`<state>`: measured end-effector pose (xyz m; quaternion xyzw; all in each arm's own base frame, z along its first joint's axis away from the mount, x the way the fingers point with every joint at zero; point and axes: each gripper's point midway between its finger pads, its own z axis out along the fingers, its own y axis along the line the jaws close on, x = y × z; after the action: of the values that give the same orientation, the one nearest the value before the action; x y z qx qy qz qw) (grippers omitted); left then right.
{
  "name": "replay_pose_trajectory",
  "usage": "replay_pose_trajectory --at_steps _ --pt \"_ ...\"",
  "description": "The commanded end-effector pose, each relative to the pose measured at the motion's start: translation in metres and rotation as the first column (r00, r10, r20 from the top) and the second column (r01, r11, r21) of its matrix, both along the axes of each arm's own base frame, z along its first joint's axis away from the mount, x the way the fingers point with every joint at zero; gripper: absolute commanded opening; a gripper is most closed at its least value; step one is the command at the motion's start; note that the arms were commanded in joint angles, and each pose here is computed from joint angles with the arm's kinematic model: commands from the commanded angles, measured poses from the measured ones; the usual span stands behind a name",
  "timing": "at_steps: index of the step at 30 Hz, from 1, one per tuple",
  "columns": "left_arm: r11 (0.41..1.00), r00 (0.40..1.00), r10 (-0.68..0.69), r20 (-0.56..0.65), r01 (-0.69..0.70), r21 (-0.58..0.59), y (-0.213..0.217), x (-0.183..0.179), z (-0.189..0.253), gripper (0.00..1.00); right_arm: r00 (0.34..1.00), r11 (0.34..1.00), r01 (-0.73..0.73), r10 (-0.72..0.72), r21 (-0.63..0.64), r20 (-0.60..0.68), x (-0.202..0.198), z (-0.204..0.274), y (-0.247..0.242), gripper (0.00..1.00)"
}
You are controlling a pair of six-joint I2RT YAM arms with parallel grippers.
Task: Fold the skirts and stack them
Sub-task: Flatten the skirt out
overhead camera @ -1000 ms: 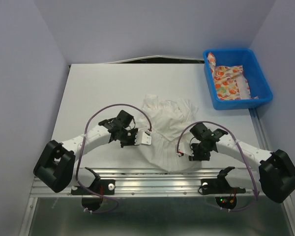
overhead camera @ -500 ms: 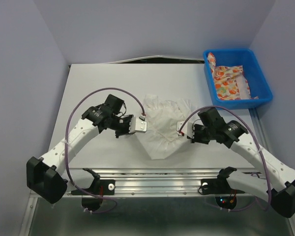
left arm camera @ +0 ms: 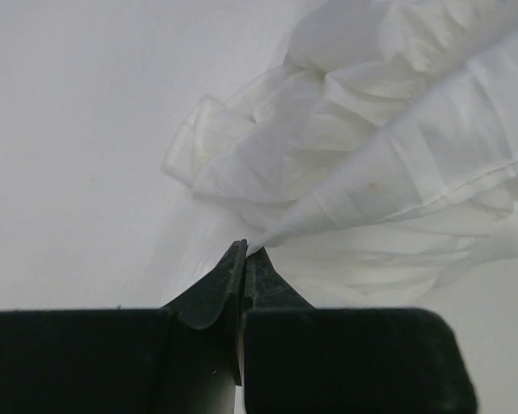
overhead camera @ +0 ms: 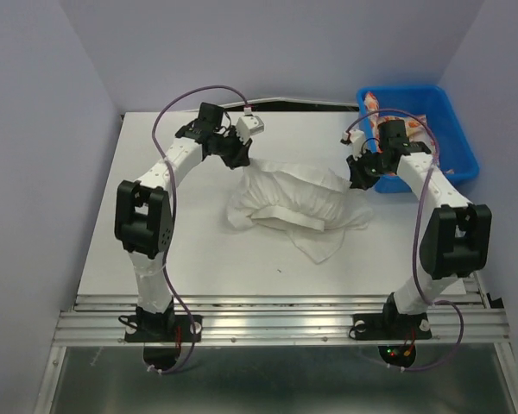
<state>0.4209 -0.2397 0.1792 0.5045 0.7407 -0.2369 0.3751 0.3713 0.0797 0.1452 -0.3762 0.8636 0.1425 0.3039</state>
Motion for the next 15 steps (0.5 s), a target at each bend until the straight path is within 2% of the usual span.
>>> replay_pose_trajectory --at_steps 1,3,4,6,7,8,9,10,11,12,14,15 --pt "0.960 0.971 0.225 -0.076 -0.234 -0.152 -0.005 0.051 0.014 0.00 0.990 0.983 0.093 -0.075 0.157 -0.120 0.020 -0.012 0.028 0.01" --pt "0.945 0.950 0.297 -0.096 -0.307 -0.111 0.003 0.063 -0.008 0.11 0.981 0.983 0.141 -0.122 0.119 -0.150 0.032 -0.031 0.022 0.04" --pt "0.938 0.942 0.322 -0.095 -0.331 -0.105 0.008 0.066 -0.011 0.14 0.969 0.980 0.171 -0.149 0.101 -0.195 0.034 -0.047 0.020 0.10" --pt "0.929 0.932 0.352 -0.090 -0.359 -0.085 0.018 0.064 -0.017 0.26 0.958 0.973 0.221 -0.205 0.062 -0.200 0.042 -0.057 0.012 0.15" --pt "0.928 0.931 0.356 -0.083 -0.362 -0.082 0.021 0.061 -0.017 0.31 0.951 0.967 0.249 -0.233 0.059 -0.205 0.045 -0.059 0.011 0.22" --pt "0.927 0.930 0.364 -0.051 -0.367 -0.079 0.028 0.061 -0.014 0.41 0.946 0.962 0.268 -0.251 0.058 -0.206 0.048 -0.060 0.011 0.28" --pt "0.927 0.930 0.366 -0.028 -0.367 -0.078 0.033 0.051 -0.006 0.43 0.940 0.955 0.292 -0.274 0.060 -0.203 0.052 -0.057 0.010 0.42" --pt "0.923 0.926 0.378 0.006 -0.377 -0.078 0.038 0.049 0.000 0.56 0.919 0.934 0.350 -0.328 0.072 -0.220 0.055 -0.054 0.011 0.50" --pt "0.924 0.925 0.379 -0.004 -0.379 -0.062 0.043 0.035 -0.010 0.62 0.907 0.922 0.381 -0.357 0.074 -0.223 0.058 -0.051 0.010 0.57" --pt "0.923 0.925 0.378 0.049 -0.372 -0.100 0.046 0.023 0.018 0.72 0.900 0.911 0.405 -0.383 0.074 -0.206 0.064 -0.042 0.008 0.61" --pt "0.924 0.921 0.376 0.099 -0.366 -0.108 0.048 0.006 0.029 0.82 0.882 0.898 0.434 -0.406 0.077 -0.239 0.060 -0.031 0.009 0.61" --pt "0.932 0.928 0.360 0.095 -0.353 -0.077 0.045 -0.012 0.016 0.82 0.891 0.899 0.427 -0.400 0.099 -0.212 0.058 -0.013 0.010 0.62"
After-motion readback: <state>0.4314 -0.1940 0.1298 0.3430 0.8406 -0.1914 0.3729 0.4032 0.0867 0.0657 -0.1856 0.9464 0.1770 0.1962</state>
